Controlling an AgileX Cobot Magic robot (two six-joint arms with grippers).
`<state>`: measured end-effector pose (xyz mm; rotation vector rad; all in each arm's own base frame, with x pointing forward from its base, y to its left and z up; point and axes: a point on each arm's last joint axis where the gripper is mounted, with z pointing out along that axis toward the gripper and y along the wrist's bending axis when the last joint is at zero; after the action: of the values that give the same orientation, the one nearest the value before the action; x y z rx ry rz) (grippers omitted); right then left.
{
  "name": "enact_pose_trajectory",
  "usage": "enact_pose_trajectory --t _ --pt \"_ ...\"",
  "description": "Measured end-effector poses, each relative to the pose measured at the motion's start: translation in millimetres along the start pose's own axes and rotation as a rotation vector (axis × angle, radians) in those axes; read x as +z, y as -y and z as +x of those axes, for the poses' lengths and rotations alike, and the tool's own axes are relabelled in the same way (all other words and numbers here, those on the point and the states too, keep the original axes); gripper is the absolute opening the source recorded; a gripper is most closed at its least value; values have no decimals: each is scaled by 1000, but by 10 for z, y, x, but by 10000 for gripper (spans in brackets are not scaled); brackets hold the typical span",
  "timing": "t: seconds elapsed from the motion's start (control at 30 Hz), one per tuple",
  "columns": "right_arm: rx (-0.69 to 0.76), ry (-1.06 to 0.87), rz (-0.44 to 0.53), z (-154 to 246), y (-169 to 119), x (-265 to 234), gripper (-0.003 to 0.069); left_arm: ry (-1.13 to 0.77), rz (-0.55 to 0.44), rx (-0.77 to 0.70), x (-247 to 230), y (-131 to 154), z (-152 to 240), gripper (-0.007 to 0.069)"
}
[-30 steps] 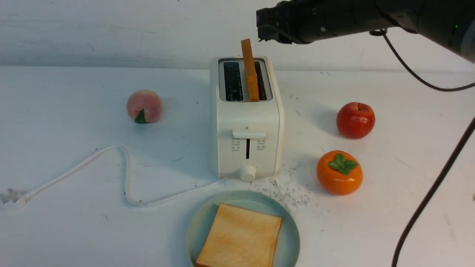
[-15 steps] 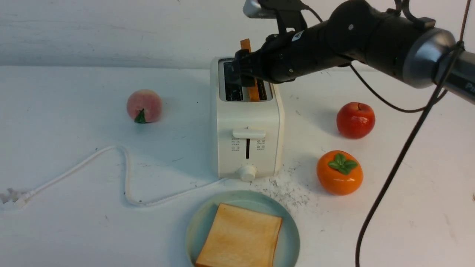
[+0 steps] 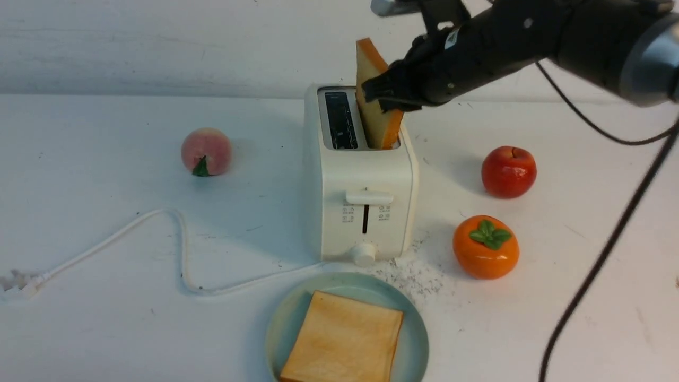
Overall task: Take toasted bread from bread machine on white table place on plate.
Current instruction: 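Grasp the toast slice in the toaster and pull it up out of the slot with the right gripper, then place the held slice of bread on top of the slice on the plate with the right gripper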
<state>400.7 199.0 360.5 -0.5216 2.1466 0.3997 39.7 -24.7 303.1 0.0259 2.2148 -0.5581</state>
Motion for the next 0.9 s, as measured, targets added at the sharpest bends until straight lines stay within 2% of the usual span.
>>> enact_pose_trajectory --t 0.07,0.1,0.17,0.2,0.27,0.37,0.47,0.63,0.67,0.7,0.83,0.9 --pt "-12 37 -4 -119 -48 -323 111 0 -2 1 0 -2 0 -14" --pt "-27 82 -9 -235 -109 -740 111 0 -4 3 0 -4 0 -14" --pt "-40 106 -21 -303 -179 -1179 111 2 -9 7 0 -8 -2 -14" --pt "-41 97 -23 -296 -185 -1216 111 3 -11 8 0 -10 -3 -14" --pt "-76 62 -54 -265 -268 -1631 111 15 -22 19 0 -20 -14 -14" --pt "-113 -59 -111 -142 -331 -1764 111 25 -27 25 -1 -25 -23 -14" --pt "-128 -176 -195 -19 -392 -1735 111 33 -32 31 -1 -29 -31 -14" --pt "-119 -281 -409 259 -515 -1444 111 34 -36 34 1 -33 -31 -14" --pt "-119 -286 -417 276 -519 -1430 111 34 -36 34 1 -33 -31 -14" --pt "-112 -348 -494 478 -543 -1255 111 28 -39 33 26 -43 -11 -14" --pt "-127 -433 -593 862 -546 -933 111 -10 -50 28 106 -82 67 -14" --pt "-119 -447 -611 1053 -529 -750 111 -33 -52 20 155 -101 118 -14"
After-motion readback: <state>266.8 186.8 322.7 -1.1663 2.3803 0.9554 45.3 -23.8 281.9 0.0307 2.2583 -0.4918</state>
